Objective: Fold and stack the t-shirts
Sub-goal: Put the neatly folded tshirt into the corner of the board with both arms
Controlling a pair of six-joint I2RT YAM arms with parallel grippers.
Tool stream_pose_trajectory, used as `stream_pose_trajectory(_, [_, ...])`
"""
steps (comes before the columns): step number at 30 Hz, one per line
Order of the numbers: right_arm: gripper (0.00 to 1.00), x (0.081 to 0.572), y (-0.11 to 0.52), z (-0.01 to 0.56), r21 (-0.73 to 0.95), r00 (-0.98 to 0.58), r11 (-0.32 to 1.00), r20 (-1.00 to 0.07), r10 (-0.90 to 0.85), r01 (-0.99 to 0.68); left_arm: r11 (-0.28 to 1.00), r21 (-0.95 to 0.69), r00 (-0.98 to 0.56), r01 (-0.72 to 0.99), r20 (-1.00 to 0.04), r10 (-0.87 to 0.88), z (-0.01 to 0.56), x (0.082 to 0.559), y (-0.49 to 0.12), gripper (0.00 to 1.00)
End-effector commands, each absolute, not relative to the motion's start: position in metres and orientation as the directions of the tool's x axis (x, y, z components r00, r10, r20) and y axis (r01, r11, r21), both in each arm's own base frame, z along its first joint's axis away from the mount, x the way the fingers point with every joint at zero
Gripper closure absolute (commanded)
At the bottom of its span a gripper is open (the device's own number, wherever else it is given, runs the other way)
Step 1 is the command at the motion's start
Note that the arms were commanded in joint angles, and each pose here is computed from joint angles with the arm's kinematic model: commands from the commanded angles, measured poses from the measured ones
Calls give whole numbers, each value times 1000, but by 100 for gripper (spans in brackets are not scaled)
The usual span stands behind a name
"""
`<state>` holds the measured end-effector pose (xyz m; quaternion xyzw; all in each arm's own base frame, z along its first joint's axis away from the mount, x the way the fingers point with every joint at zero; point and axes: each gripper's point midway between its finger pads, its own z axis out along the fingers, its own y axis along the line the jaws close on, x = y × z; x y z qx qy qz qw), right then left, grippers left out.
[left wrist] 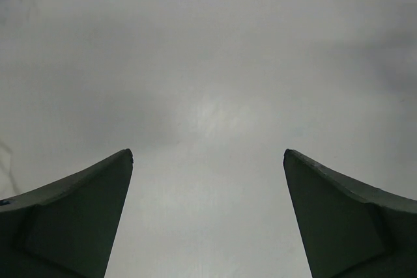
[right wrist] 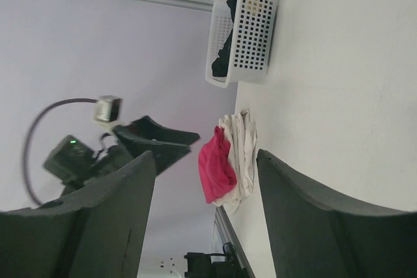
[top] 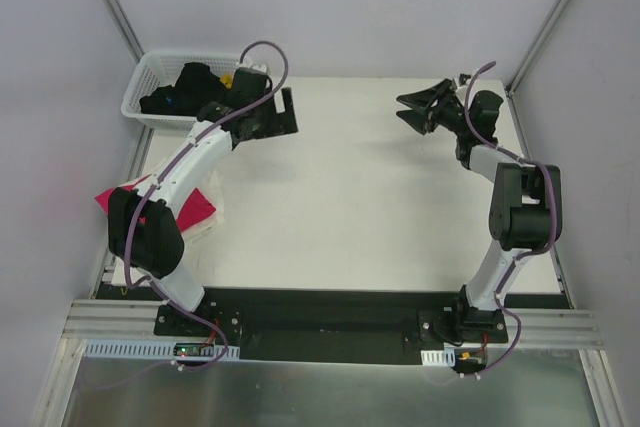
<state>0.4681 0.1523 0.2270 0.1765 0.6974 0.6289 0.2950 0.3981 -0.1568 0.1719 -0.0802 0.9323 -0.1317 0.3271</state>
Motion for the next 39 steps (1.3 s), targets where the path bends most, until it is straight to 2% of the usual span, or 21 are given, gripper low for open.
stream_pose_trajectory(1, [34,474,152,259,930,-733,258,-364,574,-260,957,-260,-578,125,-804,-143,249,444,-186,1])
stream_pose_trajectory(2, [33,475,150,283,903,-705,298,-428,565,-309,946,-279,-519,167,-840,-156,270,453,-193,1])
stream_pose_trajectory(3, [33,482,143,283,840,-648,408,-537,540,-357,941,-286,-502,182,-850,-161,277,456,-196,1])
stream_pose_trajectory(4, [32,475,138,265,845,-691,472,-497,525,-250,938,-289,-480,189,-861,-168,285,459,-197,1])
stream_pose_trajectory(5, [31,475,132,268,808,-674,540,-536,508,-234,933,-293,-453,207,-874,-174,293,463,-199,1])
stream_pose_trajectory(6, [29,474,116,271,712,-639,675,-613,464,-194,925,-298,-423,236,-889,-179,302,467,-204,1])
stream_pose_trajectory(8, [28,472,100,281,611,-602,777,-681,416,-155,914,-299,-390,274,-903,-178,316,472,-210,1])
stream_pose_trajectory(9, [27,468,79,292,536,-570,841,-715,405,-76,899,-307,-370,311,-911,-183,325,474,-217,1])
stream_pose_trajectory(10, [27,463,80,294,462,-562,883,-753,342,-83,884,-308,-356,351,-917,-179,334,473,-223,1])
stream_pose_trajectory(13, [26,444,54,314,291,-493,957,-831,260,14,859,-312,-303,406,-933,-196,351,473,-232,1])
stream_pose_trajectory(15, [26,436,34,322,187,-443,977,-871,212,100,845,-303,-262,440,-944,-202,365,465,-236,1])
stream_pose_trajectory(19, [25,410,29,337,91,-359,988,-924,130,123,831,-258,-185,492,-964,-190,377,453,-240,1])
stream_pose_trajectory(23, [23,401,29,342,76,-273,990,-956,107,120,840,-183,-70,511,-983,-171,401,440,-238,1])
stream_pose_trajectory(27, [23,400,30,360,83,-103,989,-990,96,124,896,-17,98,445,-993,-67,411,428,-231,1])
stream_pose_trajectory(30, [23,400,34,358,72,-105,989,-991,86,128,918,86,187,387,-982,13,410,418,-235,1])
stream_pose_trajectory(31, [23,400,36,358,68,-110,990,-991,82,125,941,102,179,324,-983,45,403,423,-229,1])
stream_pose_trajectory(33, [23,400,39,354,66,-122,991,-989,80,116,942,150,182,301,-978,98,399,422,-237,1])
stream_pose_trajectory(39, [24,398,46,351,79,-127,993,-988,91,92,942,161,154,294,-981,120,383,427,-249,1])
